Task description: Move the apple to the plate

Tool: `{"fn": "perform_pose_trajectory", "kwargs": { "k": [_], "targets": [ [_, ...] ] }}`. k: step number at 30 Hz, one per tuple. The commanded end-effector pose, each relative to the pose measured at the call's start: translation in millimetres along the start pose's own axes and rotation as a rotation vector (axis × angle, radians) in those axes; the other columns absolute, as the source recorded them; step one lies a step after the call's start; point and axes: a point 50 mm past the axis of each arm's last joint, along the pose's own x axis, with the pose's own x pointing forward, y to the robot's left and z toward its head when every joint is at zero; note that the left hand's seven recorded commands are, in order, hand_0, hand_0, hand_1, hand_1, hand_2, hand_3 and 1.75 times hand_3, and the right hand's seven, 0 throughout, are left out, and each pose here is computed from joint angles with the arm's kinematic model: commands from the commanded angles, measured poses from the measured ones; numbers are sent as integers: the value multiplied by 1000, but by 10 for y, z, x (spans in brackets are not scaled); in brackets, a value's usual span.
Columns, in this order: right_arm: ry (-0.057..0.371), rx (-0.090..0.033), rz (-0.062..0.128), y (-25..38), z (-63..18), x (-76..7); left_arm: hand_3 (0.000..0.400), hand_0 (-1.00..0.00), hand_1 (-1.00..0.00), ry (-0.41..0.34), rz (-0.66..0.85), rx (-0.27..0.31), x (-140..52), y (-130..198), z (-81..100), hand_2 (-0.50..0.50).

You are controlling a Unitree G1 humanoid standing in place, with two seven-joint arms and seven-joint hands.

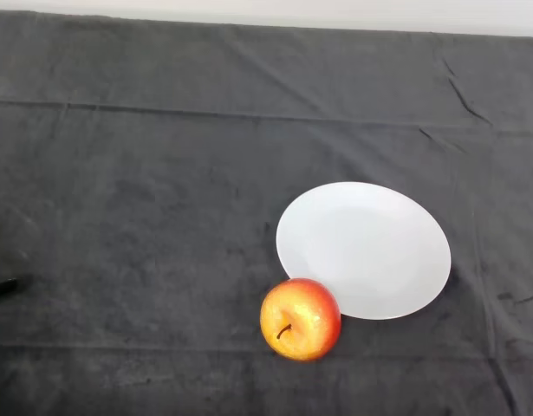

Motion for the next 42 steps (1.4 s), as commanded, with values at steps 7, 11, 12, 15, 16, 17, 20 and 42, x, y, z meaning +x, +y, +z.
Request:
{"fn": "perform_pose_trajectory", "kwargs": {
  "k": [7, 11, 12, 15, 16, 17, 20, 42],
  "targets": [
    [262, -69, 15, -108, -432, -597, 0, 0, 0, -193, -4, 55, 170, 53, 447, 0],
    [262, -69, 15, -107, -432, -597, 0, 0, 0, -239, -31, 68, 183, -15, 540, 0],
    [262, -69, 15, -107, -432, -597, 0, 0, 0, -250, -39, 70, 182, -33, 558, 0],
    [262, -69, 15, -107, -432, -597, 0, 0, 0, -289, -68, 75, 174, -94, 624, 0],
    [262, -69, 15, -107, -432, -597, 0, 0, 0, -306, -80, 77, 167, -112, 651, 0],
    [262, -69, 15, -107, -432, -597, 0, 0, 0, -319, -90, 78, 160, -124, 670, 0],
    [262, -69, 15, -107, -432, -598, 0, 0, 0, -365, -123, 81, 125, -168, 731, 0],
    [262, -70, 15, -107, -434, -596, 0, 0, 0, -576, -394, 123, -447, -684, 946, 0]
  ]
}}
